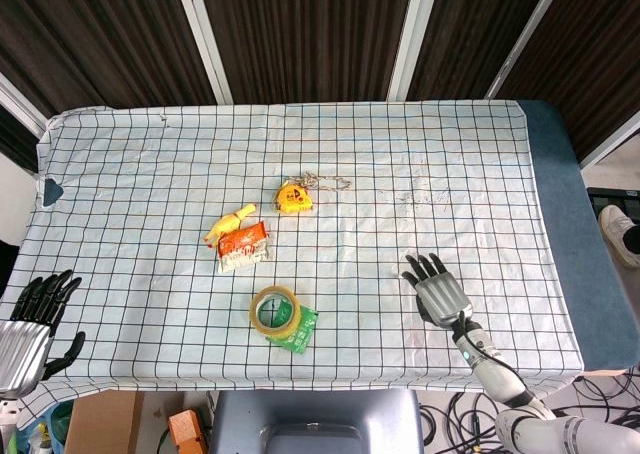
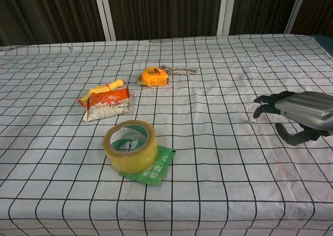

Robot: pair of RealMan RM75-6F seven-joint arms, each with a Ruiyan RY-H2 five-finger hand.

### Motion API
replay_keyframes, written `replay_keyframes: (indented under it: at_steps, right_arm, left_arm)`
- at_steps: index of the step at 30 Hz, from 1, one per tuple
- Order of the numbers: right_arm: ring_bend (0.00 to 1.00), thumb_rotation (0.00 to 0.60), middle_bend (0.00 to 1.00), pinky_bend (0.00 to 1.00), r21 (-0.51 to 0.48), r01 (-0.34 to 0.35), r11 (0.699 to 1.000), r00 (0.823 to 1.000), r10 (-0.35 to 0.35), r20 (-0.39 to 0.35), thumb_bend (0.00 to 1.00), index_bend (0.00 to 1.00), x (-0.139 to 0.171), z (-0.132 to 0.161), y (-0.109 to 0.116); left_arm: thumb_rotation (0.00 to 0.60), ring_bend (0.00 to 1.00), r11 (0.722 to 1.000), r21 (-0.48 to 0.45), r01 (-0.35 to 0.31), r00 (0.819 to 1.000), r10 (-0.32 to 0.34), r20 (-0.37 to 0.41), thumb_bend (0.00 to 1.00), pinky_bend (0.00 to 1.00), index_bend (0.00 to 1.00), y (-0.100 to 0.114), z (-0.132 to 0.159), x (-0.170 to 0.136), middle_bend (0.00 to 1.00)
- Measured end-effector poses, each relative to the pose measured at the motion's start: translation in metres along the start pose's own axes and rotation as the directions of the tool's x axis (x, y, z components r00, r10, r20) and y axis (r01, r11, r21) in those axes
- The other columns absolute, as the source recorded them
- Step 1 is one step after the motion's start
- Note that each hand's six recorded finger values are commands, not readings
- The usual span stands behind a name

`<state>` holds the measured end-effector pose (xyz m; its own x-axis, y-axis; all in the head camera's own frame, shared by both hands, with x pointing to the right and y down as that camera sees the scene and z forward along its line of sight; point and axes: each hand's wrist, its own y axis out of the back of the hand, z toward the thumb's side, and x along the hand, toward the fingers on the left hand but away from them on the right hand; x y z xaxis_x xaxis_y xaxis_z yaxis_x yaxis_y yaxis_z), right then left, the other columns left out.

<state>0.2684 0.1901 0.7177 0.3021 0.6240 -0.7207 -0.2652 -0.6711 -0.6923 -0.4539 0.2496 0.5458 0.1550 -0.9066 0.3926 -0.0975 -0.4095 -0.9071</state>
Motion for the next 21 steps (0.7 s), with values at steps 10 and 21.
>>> replay_keyframes:
  at_steps: [10,21]
  right_arm:
    - [0.00,0.520,0.00,0.00,0.014,-0.004,1.000,1.000,0.004,0.003,0.74,0.18,-0.0037,0.0015,-0.0031]
    - [0.00,0.520,0.00,0.00,0.029,-0.010,1.000,1.000,0.009,0.018,0.74,0.18,-0.0044,-0.0009,-0.0043]
  left_arm:
    - [0.600,0.00,1.000,0.001,-0.002,1.000,0.002,-0.003,0.41,0.01,0.00,0.0008,-0.0013,-0.0017,0.02]
    - [0.600,0.00,1.000,0.000,-0.004,1.000,0.004,-0.006,0.41,0.01,0.00,0.0015,-0.0022,-0.0028,0.02]
